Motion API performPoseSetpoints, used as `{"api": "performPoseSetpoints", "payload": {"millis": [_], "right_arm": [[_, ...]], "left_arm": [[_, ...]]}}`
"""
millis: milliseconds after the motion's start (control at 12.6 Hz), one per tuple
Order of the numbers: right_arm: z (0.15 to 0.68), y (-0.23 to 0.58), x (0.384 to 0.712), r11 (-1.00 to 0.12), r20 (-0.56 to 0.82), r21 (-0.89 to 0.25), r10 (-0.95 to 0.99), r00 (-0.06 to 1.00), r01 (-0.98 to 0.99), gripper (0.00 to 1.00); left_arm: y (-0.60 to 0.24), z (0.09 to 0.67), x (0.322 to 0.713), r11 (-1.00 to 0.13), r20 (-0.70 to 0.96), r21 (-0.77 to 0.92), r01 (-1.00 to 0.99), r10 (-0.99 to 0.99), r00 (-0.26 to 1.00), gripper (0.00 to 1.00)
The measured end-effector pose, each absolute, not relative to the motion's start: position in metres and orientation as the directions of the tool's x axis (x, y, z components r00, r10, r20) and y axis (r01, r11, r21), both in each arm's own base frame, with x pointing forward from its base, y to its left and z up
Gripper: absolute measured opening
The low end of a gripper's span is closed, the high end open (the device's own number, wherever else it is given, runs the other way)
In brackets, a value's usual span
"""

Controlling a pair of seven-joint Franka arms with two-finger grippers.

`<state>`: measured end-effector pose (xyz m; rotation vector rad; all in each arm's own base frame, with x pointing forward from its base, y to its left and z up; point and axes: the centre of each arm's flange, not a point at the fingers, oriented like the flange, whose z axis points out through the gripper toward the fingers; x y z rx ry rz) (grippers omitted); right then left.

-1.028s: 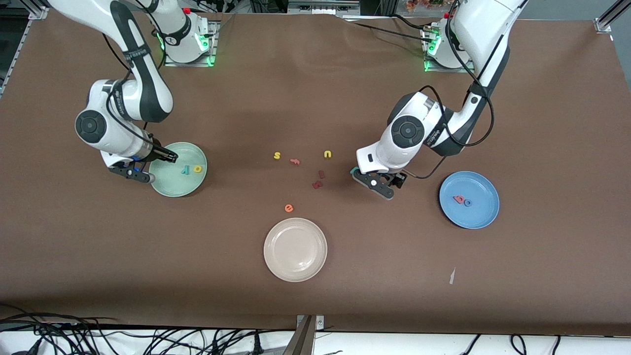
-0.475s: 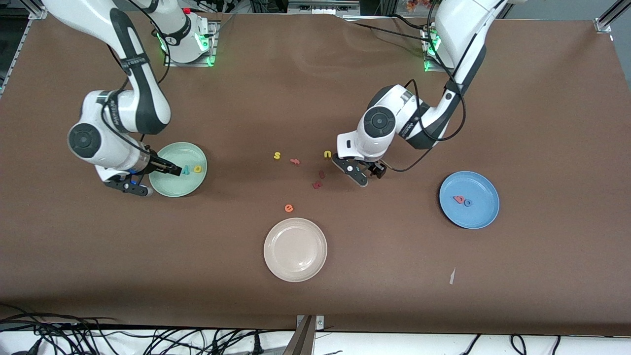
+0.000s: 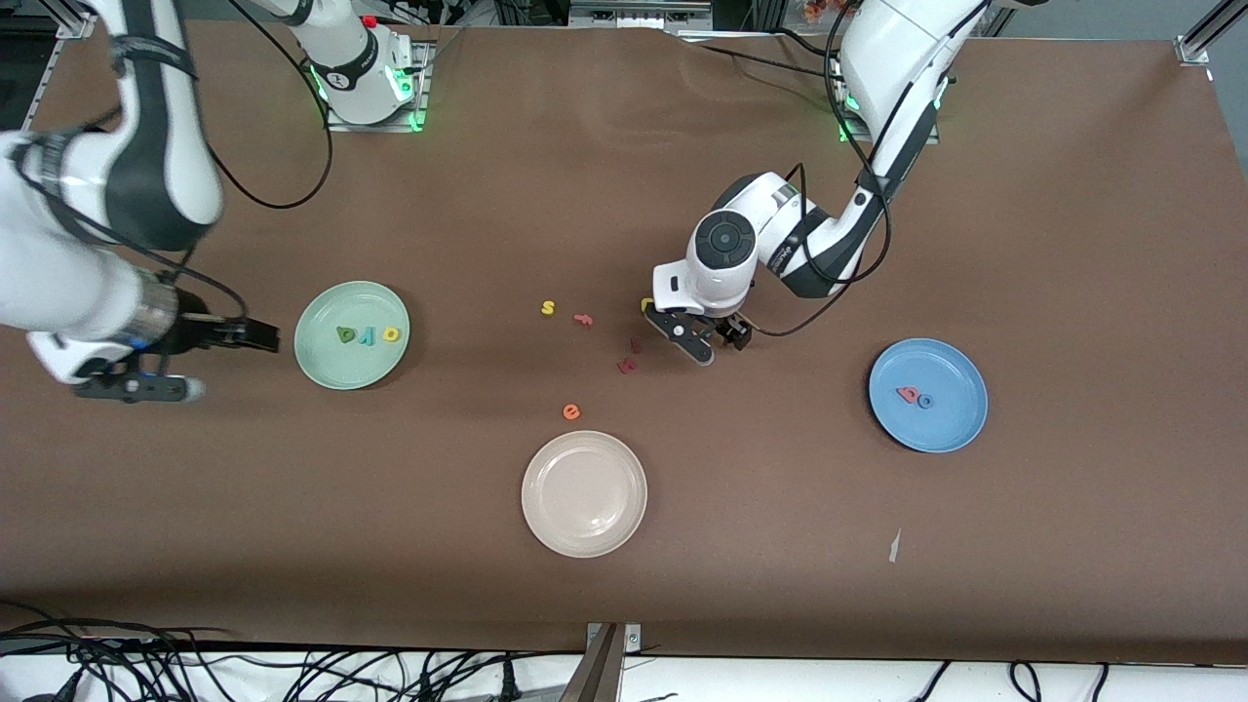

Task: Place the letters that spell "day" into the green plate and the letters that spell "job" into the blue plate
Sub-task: 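Return the right arm to rest while the left gripper grasps the teal u, then carry the teal u to the blue plate with the left gripper and release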

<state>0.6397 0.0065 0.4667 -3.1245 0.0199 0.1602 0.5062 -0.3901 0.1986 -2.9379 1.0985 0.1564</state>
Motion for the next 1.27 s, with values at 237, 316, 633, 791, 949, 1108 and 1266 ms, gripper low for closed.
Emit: {"api": "performPoseSetpoints", "payload": {"millis": [237,316,633,791,949,1108,1266], "right_arm": [[0.532,-0.016,0.638,-1.0,-0.088,-0.015,-0.009,0.996,-0.011,1.0],[0.545,-0.018,0.638,-1.0,-0.073,-0.013,-0.013,0.997,-0.014,1.0],[0.567,-0.019,0.64,-1.0,-0.036,-0.008,-0.012,0.999,-0.012,1.0],[0.57,-0.017,0.638,-1.0,-0.039,-0.009,-0.003,0.999,-0.003,1.0],[0.586,-0.016,0.626,-1.0,-0.051,-0.011,0.006,0.999,0.005,1.0],[0.597,-0.02,0.609,-1.0,-0.06,-0.018,0.017,0.998,0.016,1.0],[0.598,-0.03,0.59,-0.999,-0.031,-0.032,0.021,0.999,0.02,1.0]], "left_arm": [[-0.391,0.181,0.506,-0.757,-0.09,0.043,-0.652,-0.653,0.752,0.96],[-0.391,0.177,0.506,-0.758,-0.091,0.046,-0.651,-0.652,0.753,0.96],[-0.39,0.167,0.506,-0.762,-0.101,0.05,-0.645,-0.647,0.756,0.83],[-0.392,0.171,0.511,-0.777,-0.088,0.046,-0.628,-0.63,0.772,0.61],[-0.392,0.174,0.514,-0.783,-0.082,0.045,-0.62,-0.621,0.779,0.35],[-0.392,0.174,0.515,-0.785,-0.081,0.043,-0.618,-0.619,0.781,0.15],[-0.392,0.174,0.515,-0.787,-0.081,0.043,-0.616,-0.617,0.783,0.15]]}}
